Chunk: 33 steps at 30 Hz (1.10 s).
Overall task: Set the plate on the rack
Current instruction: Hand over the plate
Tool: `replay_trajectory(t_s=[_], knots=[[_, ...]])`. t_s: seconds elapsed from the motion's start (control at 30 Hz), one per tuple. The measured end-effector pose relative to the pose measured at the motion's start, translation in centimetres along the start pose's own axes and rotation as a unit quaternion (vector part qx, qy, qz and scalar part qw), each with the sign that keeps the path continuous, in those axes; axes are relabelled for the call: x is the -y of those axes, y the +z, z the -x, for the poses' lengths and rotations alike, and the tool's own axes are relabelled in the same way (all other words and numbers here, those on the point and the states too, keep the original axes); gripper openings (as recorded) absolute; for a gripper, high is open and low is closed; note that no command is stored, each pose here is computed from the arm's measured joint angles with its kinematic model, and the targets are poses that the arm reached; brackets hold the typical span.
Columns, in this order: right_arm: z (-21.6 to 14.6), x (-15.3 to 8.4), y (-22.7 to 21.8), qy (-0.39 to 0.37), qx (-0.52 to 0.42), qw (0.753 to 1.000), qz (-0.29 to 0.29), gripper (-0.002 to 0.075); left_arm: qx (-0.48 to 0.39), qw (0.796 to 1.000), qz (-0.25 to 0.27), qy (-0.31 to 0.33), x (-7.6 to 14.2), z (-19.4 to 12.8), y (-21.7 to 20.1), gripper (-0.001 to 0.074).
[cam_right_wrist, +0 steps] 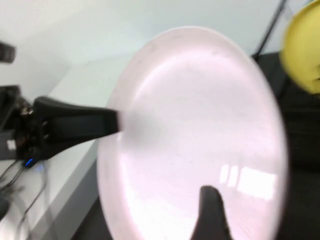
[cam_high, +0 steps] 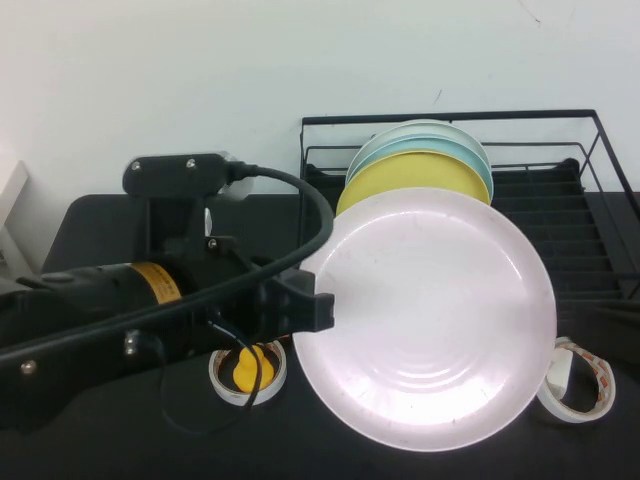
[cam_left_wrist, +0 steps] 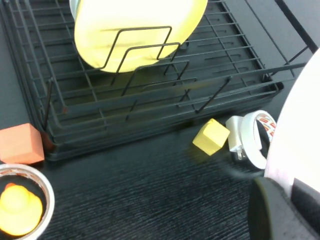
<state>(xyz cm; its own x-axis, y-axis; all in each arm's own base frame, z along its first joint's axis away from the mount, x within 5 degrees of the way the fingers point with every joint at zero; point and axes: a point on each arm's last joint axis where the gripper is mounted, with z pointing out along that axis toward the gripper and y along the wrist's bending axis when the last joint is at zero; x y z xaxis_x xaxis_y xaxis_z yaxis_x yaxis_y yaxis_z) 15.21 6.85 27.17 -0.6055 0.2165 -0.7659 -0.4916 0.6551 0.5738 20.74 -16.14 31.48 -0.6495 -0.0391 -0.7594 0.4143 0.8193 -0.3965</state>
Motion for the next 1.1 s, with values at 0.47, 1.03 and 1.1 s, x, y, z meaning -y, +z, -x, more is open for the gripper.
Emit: replay_trajectory(t_s=[0.47,1.03,1.1], knots=[[1.5,5.3,7.5,0.018,-0.086,0.991,0.105,0.0465,-0.014,1.0,-0.001,-0.01,0.0,-0.3,0.0,0.0001],[1.3,6.3,9.2,-0.057,-0.07,0.979,0.185,0.0113,0.0,1.0,0.008,-0.001,-0.3,0.0,-0.1,0.0366],[2.0,6.2,9.4,-0.08,-0.061,0.977,0.188,0.0113,-0.002,1.0,0.024,0.006,-0.8,0.2,-0.6,0.0389]])
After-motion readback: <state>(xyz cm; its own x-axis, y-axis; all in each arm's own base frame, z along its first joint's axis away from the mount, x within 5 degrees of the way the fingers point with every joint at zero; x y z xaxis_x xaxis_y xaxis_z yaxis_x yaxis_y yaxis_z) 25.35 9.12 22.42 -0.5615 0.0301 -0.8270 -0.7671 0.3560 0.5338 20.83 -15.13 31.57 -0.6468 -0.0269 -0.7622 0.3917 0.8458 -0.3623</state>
